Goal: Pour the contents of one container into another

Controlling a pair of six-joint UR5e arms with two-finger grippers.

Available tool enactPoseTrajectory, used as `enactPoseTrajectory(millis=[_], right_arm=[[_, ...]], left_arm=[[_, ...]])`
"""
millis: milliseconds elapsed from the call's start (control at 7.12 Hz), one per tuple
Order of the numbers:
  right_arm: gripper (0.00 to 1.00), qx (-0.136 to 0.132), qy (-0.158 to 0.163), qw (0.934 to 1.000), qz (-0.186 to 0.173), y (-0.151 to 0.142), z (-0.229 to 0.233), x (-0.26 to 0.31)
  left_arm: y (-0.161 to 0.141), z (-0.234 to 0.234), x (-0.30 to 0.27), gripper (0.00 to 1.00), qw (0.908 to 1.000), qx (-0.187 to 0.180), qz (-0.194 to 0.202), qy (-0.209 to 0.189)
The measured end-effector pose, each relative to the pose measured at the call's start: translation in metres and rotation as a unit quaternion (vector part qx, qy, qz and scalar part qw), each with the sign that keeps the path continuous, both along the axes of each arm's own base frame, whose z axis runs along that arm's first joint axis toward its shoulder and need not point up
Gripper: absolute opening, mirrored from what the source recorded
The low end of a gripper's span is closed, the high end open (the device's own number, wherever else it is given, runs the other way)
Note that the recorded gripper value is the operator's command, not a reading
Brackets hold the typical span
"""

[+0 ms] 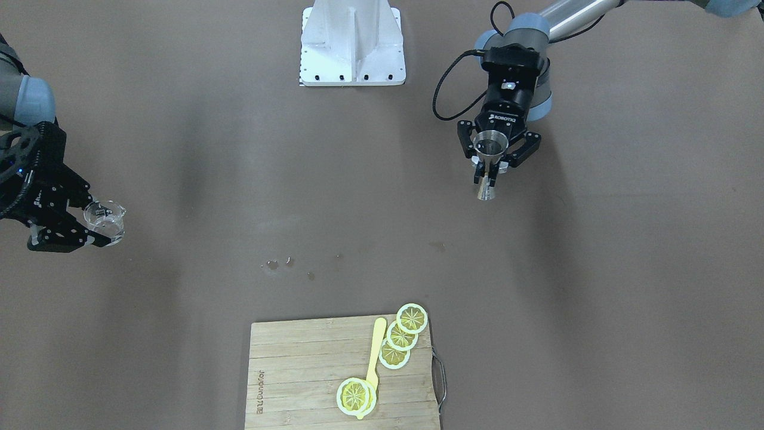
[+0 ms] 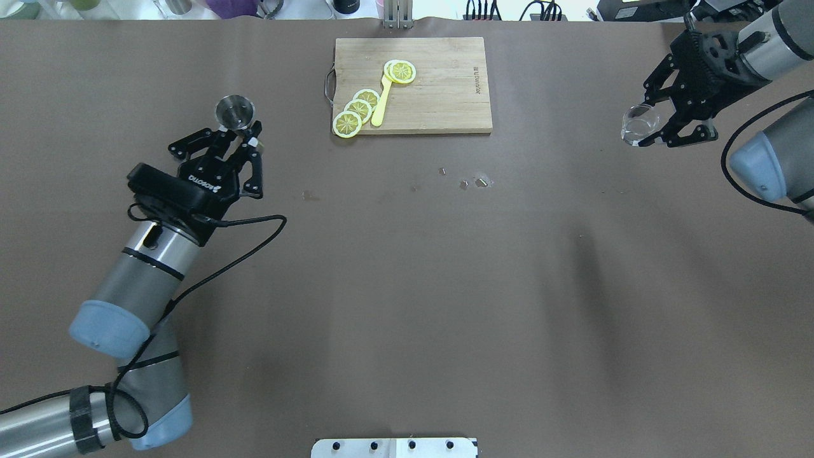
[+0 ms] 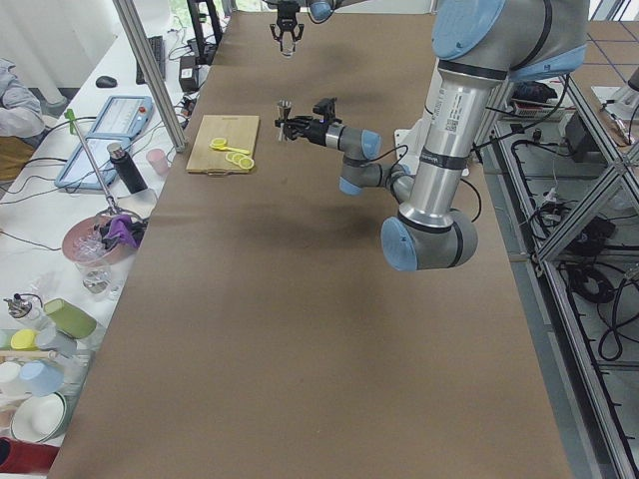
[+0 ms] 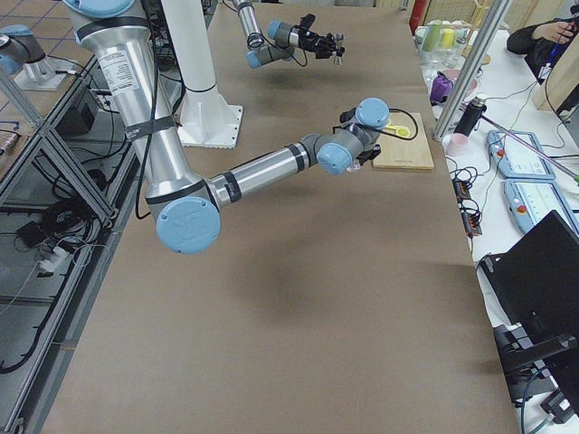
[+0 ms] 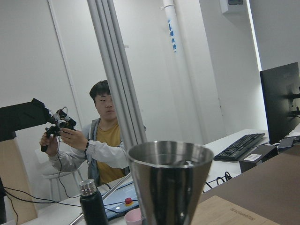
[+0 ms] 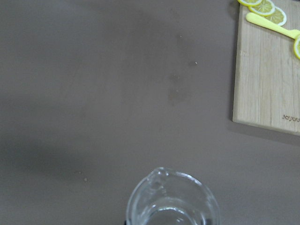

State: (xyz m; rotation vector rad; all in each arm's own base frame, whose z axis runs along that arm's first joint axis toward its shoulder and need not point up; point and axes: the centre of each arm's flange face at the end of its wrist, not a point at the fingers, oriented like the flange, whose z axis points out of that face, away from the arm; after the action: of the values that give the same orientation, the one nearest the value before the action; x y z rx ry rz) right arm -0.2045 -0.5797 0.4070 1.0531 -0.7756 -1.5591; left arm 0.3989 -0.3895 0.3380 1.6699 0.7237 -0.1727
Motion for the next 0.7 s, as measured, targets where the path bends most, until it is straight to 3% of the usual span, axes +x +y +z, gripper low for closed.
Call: enactPoseTrajectory(millis=[561, 702], right_arm=[[0.00, -0.012, -0.022, 0.9997, 0.003, -0.006, 0.055, 0.009], [0.00, -0.027, -0.036, 0.9988, 0.017, -0.004, 0.072, 0.012]], left_arm=[[0.029, 0.124, -0.063, 0.00, 0.9978, -0.032, 0.006, -0.058], [0.039, 0.162, -0.085, 0.00, 0.9975, -0.046, 0.009, -0.052]])
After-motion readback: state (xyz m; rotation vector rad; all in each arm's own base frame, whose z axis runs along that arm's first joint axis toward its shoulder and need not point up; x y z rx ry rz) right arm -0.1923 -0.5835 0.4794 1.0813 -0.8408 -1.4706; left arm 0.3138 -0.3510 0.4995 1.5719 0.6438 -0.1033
